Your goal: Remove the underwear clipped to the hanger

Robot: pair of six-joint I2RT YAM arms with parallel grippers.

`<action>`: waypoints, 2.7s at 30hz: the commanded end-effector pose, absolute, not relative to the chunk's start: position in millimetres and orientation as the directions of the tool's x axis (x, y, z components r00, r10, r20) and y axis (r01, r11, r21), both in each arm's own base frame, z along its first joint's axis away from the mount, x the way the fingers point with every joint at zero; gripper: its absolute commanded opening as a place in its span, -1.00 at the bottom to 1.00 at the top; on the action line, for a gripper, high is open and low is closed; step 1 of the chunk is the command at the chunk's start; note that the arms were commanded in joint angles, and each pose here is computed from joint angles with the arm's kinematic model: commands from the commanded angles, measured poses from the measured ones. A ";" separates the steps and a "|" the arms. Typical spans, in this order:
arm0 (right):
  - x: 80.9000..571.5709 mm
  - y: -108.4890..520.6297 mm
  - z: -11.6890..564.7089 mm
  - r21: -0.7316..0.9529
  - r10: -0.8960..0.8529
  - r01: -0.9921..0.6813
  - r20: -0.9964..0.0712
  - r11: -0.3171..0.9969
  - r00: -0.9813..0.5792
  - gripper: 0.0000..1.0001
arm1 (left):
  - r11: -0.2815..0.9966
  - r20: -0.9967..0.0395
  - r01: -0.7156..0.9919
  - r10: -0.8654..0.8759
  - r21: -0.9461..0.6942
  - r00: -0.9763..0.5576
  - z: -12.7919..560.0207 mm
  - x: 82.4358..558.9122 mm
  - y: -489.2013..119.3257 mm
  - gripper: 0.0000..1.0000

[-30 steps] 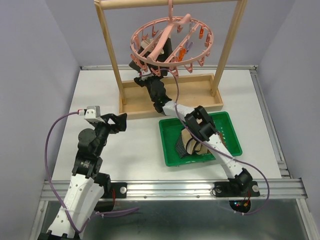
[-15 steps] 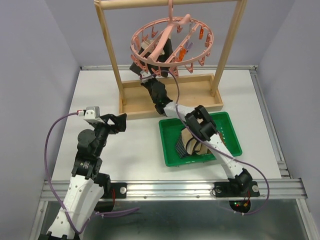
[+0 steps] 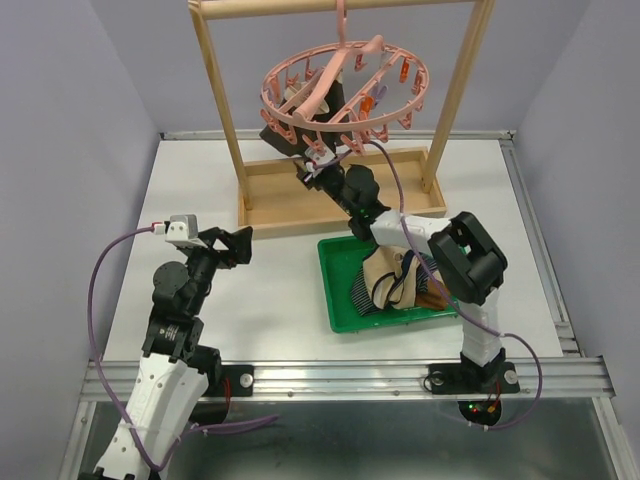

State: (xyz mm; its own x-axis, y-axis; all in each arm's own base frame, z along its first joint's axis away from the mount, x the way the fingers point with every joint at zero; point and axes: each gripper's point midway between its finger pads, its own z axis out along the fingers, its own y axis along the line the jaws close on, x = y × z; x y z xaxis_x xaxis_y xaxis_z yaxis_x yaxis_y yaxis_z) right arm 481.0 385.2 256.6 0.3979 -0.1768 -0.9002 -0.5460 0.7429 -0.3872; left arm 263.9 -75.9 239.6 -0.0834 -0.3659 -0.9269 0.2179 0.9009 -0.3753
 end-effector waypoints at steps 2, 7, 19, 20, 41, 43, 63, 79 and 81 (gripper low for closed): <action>493.5 381.6 218.5 -0.384 -0.219 -0.507 -0.909 0.772 0.355 1.00 | 0.891 -0.928 0.271 -0.373 -0.365 -0.024 263.6 263.9 -80.9 0.98; 533.2 390.7 223.9 -0.344 -0.196 -0.415 -0.913 0.842 0.359 1.00 | 0.894 -0.928 0.265 -0.371 -0.362 -0.018 264.7 262.6 -79.1 0.98; 613.1 404.2 219.7 -0.343 -0.243 -0.148 -0.855 0.928 0.458 1.00 | 0.901 -0.933 0.249 -0.358 -0.355 -0.034 258.3 267.5 -78.1 0.98; 613.6 405.3 221.5 -0.352 -0.253 -0.137 -0.846 0.926 0.469 1.00 | 0.901 -0.934 0.253 -0.356 -0.353 -0.035 258.3 267.8 -78.9 0.98; 659.5 362.4 238.9 -0.385 -0.269 -0.093 -0.778 0.918 0.568 -0.82 | 0.894 -0.929 0.254 -0.364 -0.368 -0.064 252.6 268.9 -81.6 0.98; 659.9 362.5 229.7 -0.401 -0.273 -0.122 -0.787 0.908 0.553 -0.99 | 0.893 -0.929 0.257 -0.365 -0.370 -0.067 252.2 269.3 -82.6 0.97; 459.0 409.2 257.5 -0.528 -0.016 -0.745 -0.820 0.408 0.572 -0.99 | 0.887 -0.927 0.286 -0.374 -0.362 -0.014 266.3 262.5 -82.5 0.97; 313.0 384.0 296.7 -0.391 0.117 -0.899 -0.901 0.195 0.417 -0.99 | 0.824 -0.891 0.395 -0.453 -0.406 0.030 303.6 241.8 -94.8 0.98; 296.8 371.2 313.9 -0.402 0.127 -0.892 -0.893 0.206 0.432 -0.99 | 0.804 -0.876 0.415 -0.481 -0.426 0.032 313.3 238.3 -97.4 0.98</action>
